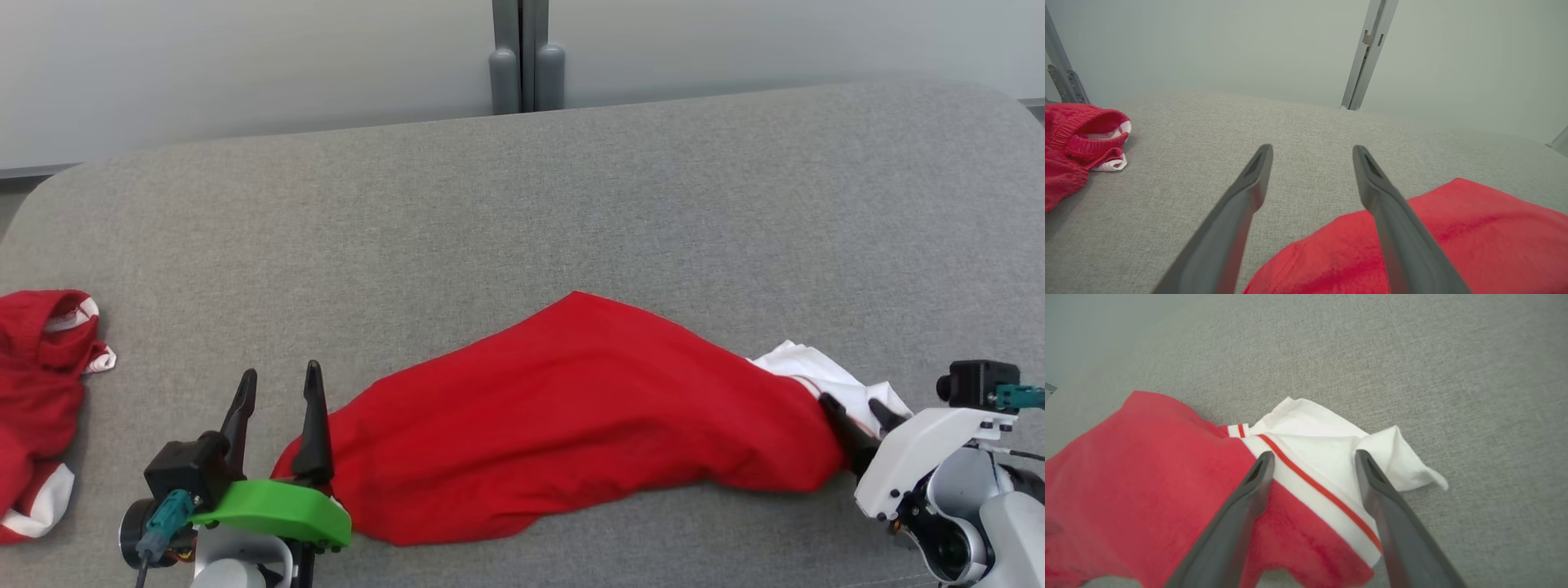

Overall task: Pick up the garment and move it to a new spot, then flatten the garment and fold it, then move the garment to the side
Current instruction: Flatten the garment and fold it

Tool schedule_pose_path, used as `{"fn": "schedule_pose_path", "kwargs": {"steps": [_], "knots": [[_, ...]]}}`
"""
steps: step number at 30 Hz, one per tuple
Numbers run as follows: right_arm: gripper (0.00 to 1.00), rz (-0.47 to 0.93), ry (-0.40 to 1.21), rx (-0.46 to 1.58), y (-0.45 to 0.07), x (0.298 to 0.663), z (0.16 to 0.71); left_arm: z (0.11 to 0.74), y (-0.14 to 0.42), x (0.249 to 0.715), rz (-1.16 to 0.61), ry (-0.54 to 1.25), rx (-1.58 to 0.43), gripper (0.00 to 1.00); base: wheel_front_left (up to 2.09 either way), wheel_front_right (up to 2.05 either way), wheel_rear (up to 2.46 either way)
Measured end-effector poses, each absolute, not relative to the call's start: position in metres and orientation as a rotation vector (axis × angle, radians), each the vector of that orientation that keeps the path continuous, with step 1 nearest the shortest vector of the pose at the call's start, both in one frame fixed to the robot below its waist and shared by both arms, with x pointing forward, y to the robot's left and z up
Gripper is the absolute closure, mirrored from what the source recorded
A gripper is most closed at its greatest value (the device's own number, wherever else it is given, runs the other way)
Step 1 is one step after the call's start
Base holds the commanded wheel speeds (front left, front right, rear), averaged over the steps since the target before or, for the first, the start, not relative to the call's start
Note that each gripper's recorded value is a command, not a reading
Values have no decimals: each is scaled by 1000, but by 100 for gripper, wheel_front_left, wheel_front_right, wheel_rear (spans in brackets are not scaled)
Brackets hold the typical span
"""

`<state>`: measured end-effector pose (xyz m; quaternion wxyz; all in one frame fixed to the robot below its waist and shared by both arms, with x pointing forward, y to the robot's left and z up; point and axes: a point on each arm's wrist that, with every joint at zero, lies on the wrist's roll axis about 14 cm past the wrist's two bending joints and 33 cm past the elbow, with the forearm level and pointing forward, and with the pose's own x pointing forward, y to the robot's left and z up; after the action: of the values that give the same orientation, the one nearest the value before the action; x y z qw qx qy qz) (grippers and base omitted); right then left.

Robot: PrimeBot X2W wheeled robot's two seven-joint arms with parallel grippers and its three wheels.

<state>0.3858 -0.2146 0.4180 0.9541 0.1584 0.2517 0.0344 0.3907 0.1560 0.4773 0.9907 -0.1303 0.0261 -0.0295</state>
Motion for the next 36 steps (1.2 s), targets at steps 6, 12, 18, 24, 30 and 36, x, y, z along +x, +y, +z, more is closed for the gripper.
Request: {"fn": "schedule_pose_path", "kwargs": {"steps": [6,12,18,24,30,36], "knots": [[100,103,682,400,-194,371,397,477,153,395,-67,52,-264,0,0,0,0],[100,129,641,414,-187,384,410,472,161,393,-41,66,-267,0,0,0,0],[100,169,443,435,-180,411,455,471,166,393,-24,63,-268,0,0,0,0],[100,225,287,418,-170,449,503,473,166,396,-22,56,-277,0,0,0,0],[100,305,186,395,-148,507,550,469,165,404,-9,59,-295,0,0,0,0],[100,363,157,413,-120,566,572,458,170,411,16,80,-313,0,0,0,0]]}}
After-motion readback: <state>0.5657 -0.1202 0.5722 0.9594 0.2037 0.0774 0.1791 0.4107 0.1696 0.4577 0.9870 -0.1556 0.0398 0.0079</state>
